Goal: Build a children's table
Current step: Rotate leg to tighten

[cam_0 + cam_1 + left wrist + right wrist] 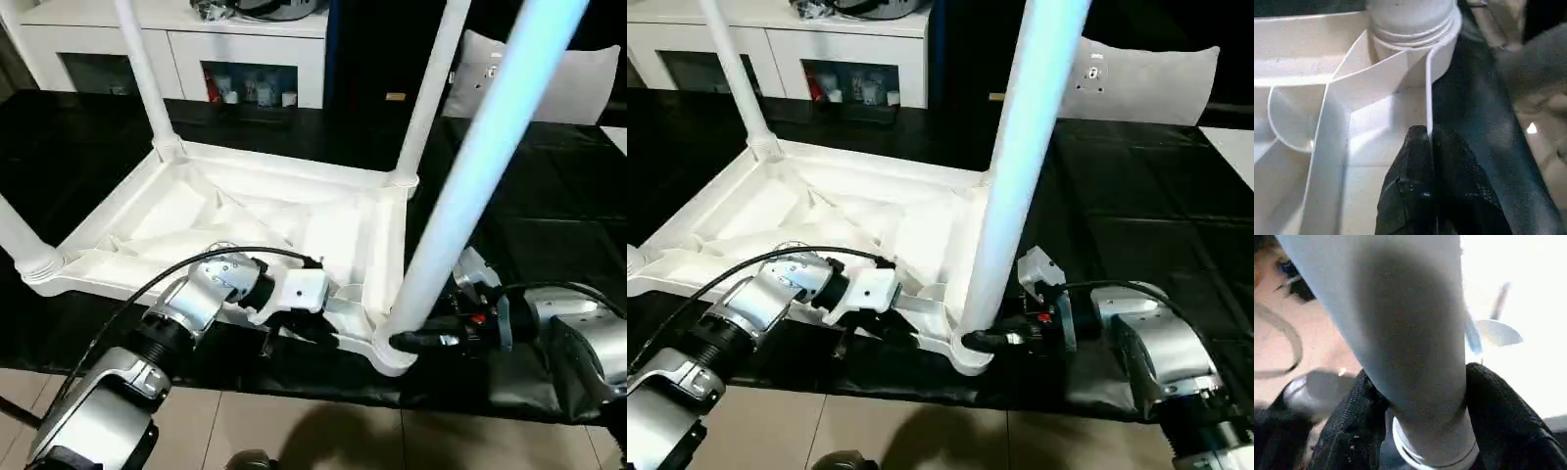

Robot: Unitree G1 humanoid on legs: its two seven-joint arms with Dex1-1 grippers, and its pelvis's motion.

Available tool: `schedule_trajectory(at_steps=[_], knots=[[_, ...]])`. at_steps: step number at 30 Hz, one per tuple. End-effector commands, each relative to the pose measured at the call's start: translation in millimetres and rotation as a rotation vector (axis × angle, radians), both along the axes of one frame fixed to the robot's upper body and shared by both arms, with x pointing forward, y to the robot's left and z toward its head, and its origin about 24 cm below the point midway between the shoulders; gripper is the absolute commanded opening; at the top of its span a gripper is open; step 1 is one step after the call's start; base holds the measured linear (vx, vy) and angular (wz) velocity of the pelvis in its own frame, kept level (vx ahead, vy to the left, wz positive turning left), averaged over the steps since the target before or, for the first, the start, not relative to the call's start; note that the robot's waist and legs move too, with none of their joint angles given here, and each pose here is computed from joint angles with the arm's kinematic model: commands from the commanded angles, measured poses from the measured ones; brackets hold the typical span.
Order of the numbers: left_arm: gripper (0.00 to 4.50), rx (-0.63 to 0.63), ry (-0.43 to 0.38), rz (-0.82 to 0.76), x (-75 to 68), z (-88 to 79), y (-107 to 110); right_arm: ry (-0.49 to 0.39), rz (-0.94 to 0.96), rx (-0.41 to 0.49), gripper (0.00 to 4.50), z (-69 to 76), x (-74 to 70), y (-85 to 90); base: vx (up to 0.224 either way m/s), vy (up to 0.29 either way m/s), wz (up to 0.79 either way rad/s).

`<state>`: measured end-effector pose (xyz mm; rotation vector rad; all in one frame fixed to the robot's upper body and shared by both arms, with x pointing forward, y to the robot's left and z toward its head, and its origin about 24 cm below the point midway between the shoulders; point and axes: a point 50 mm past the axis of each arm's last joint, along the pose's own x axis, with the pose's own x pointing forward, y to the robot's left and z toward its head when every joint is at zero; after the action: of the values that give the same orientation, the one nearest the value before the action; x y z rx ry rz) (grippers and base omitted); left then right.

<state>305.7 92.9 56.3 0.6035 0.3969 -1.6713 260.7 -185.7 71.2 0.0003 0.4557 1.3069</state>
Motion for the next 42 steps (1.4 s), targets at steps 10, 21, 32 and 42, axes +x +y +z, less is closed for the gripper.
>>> schedule_trajectory(at_steps=[10, 21, 32, 42], knots=[[0.00, -0.143, 0.012, 0.527, 19.9, 0.5, -62.3, -0.068, -0.696, -0.069, 2.00, -11.0, 52.7, 34.7, 0.000, 0.000, 0.00], [0.00, -0.147, -0.038, 0.539, 21.3, 4.0, -61.6, -0.114, -0.676, 0.046, 3.07, -4.2, 48.0, 36.3, 0.000, 0.000, 0.00], [0.00, -0.072, -0.088, 0.352, 20.1, 0.1, -25.3, -0.207, -0.388, -0.094, 3.84, -0.1, 28.6, -5.4, 0.000, 0.000, 0.00], [0.00, 0.031, -0.097, 0.012, 5.6, 0.2, -13.6, -0.149, -0.068, -0.098, 3.47, 6.3, 9.0, -19.0, 0.000, 0.000, 0.00]])
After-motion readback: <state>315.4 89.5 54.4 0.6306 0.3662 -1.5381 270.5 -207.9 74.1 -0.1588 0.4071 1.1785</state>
